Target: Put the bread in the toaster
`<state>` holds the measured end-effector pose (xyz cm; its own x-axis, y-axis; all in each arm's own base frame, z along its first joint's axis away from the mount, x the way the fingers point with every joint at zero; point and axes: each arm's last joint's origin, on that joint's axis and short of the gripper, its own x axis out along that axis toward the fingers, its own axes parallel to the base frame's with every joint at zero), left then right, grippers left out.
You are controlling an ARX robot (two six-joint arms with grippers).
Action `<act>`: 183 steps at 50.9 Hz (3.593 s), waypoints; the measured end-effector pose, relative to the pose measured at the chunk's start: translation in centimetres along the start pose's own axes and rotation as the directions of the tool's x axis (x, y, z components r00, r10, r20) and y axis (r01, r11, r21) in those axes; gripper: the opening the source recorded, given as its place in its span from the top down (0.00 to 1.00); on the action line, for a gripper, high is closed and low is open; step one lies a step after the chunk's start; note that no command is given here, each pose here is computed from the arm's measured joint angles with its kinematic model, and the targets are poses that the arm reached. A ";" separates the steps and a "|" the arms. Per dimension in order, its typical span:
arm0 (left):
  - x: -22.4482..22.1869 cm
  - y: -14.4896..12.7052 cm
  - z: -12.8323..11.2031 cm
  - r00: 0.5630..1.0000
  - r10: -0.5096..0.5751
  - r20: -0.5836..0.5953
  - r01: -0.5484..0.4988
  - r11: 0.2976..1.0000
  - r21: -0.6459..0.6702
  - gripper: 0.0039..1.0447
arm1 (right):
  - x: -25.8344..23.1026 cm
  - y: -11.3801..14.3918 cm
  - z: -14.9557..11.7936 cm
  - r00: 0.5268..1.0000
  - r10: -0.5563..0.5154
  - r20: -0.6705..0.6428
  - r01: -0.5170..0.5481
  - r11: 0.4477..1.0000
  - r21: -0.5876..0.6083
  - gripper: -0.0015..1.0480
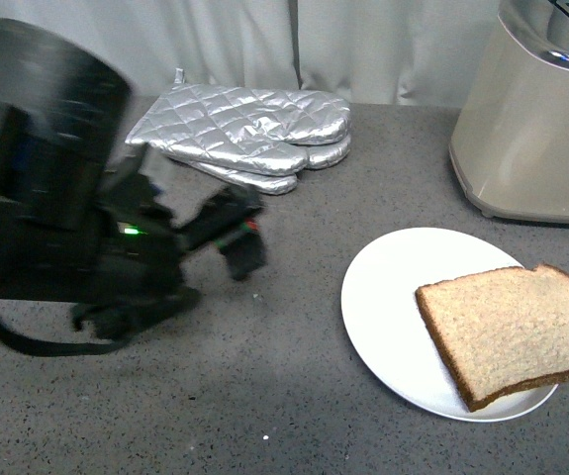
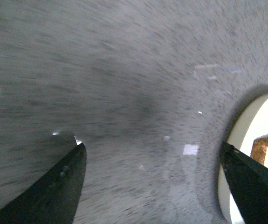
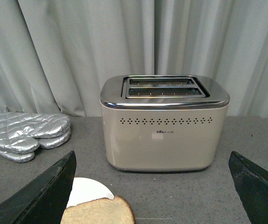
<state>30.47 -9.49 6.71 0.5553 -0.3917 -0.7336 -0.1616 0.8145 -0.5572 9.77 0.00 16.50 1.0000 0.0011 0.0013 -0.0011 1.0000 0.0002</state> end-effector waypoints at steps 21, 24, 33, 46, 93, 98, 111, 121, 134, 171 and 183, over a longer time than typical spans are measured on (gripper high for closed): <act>-21.2 12.7 -3.4 0.686 -0.062 0.725 -0.225 0.930 0.292 0.45 | 0.0 0.0 0.0 1.000 0.000 -0.002 0.000 1.000 0.000 0.09; -22.0 11.7 -4.9 0.668 -0.050 0.742 -0.276 0.910 0.310 0.54 | 0.0 0.0 0.0 1.000 0.002 0.000 -0.002 1.000 0.000 0.09; -23.1 7.7 -7.6 0.584 -0.121 0.803 -0.371 0.839 0.397 0.82 | 0.0 0.0 0.0 1.000 -0.003 -0.001 0.003 1.000 0.000 0.09; -22.7 5.5 -8.9 0.546 -0.164 0.821 -0.389 0.819 0.422 0.97 | 0.0 0.0 0.0 1.000 0.001 -0.001 -0.001 1.000 0.000 0.09; -22.7 5.5 -8.9 0.546 -0.166 0.821 -0.389 0.818 0.424 0.06 | 4.4 1.2 -7.5 0.757 -0.135 -0.639 0.384 0.884 0.268 0.09; -22.7 5.5 -8.9 0.547 -0.166 0.821 -0.389 0.818 0.424 0.06 | 4.4 1.8 -8.4 0.750 -0.126 -0.650 0.386 0.881 0.275 0.09; -22.7 5.5 -8.9 0.546 -0.166 0.821 -0.389 0.818 0.424 0.06 | 5.1 2.3 -10.2 0.759 -0.127 -0.639 0.423 0.842 0.335 0.09; -22.7 5.5 -8.9 0.546 -0.166 0.821 -0.389 0.818 0.424 0.06 | 5.7 2.3 -11.7 0.746 -0.138 -0.651 0.455 0.820 0.347 0.09; -22.7 5.5 -8.9 0.546 -0.166 0.821 -0.389 0.818 0.424 0.06 | 7.6 2.9 -12.5 0.758 -0.123 -0.640 0.460 0.797 0.391 0.09; -22.7 5.5 -8.9 0.547 -0.166 0.821 -0.389 0.818 0.424 0.06 | 12.0 4.2 -13.9 0.766 -0.102 -0.635 0.470 0.762 0.445 0.09; -22.7 5.5 -8.9 0.546 -0.166 0.821 -0.389 0.818 0.424 0.06 | 14.3 5.0 -14.1 0.773 -0.105 -0.626 0.469 0.758 0.453 0.09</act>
<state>9.70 0.03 16.83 0.9999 0.0019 0.0113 -0.0018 1.0000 -0.0051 24.10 5.06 2.45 0.7740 -0.1036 -0.6246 0.4678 0.7583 0.4540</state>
